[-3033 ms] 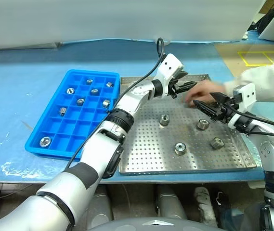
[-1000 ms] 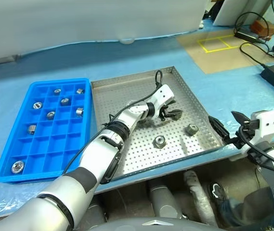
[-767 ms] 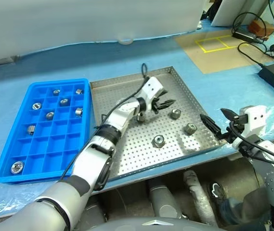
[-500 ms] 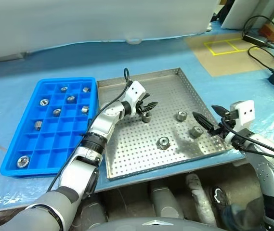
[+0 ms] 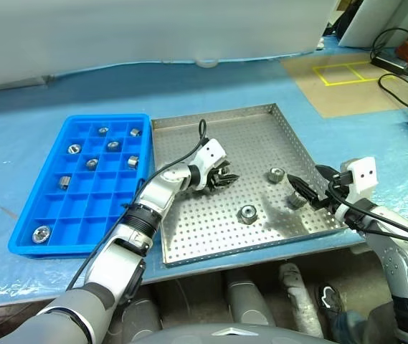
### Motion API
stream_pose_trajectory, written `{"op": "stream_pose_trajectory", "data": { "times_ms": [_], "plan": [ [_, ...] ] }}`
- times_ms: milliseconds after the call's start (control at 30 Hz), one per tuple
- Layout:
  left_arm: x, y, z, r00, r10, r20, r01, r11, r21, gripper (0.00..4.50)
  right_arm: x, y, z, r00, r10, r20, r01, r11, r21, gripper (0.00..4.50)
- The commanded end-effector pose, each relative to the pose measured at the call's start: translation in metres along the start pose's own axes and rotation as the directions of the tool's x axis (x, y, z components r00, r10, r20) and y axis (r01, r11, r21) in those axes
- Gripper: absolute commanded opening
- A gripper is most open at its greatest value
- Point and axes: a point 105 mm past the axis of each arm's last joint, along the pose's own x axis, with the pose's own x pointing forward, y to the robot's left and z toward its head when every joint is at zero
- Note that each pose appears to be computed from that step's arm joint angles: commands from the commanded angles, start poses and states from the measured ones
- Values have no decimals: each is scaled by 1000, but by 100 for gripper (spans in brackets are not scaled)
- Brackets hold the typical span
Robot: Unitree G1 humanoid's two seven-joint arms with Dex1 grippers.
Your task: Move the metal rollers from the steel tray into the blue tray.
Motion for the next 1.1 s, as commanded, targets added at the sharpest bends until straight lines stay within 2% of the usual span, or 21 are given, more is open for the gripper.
{"op": "stream_pose_trajectory", "data": {
  "times_ms": [33,100,267,333,467,633,767,900,1100],
  "plan": [
    [2,3,-12,999,26,-34,-27,999,-24,198,-7,-2,17,998,-20,64,23,999,-37,450],
    [3,3,-7,1000,27,-8,-28,999,-40,143,-7,-1,18,998,-21,66,24,999,-36,450],
    [5,0,-6,1000,21,-2,-21,1000,-16,141,0,0,20,997,-3,73,6,999,-37,450],
    [3,-3,8,997,11,77,-6,997,-71,141,7,3,23,996,22,81,-18,999,-41,450],
    [-12,13,37,967,128,220,-105,988,-116,141,32,17,33,987,121,101,-117,992,-47,450],
    [-52,49,69,848,405,341,-360,913,-189,141,66,32,42,962,248,115,-243,968,-58,450],
    [-91,65,81,726,581,369,-539,813,-221,141,90,45,47,931,347,109,-341,937,-76,450],
    [-131,68,73,602,721,343,-693,685,-224,141,109,58,50,899,427,102,-419,904,-89,450],
    [-179,47,25,514,833,203,-815,549,-188,141,128,75,47,854,514,82,-506,857,-94,450]
  ]
}}
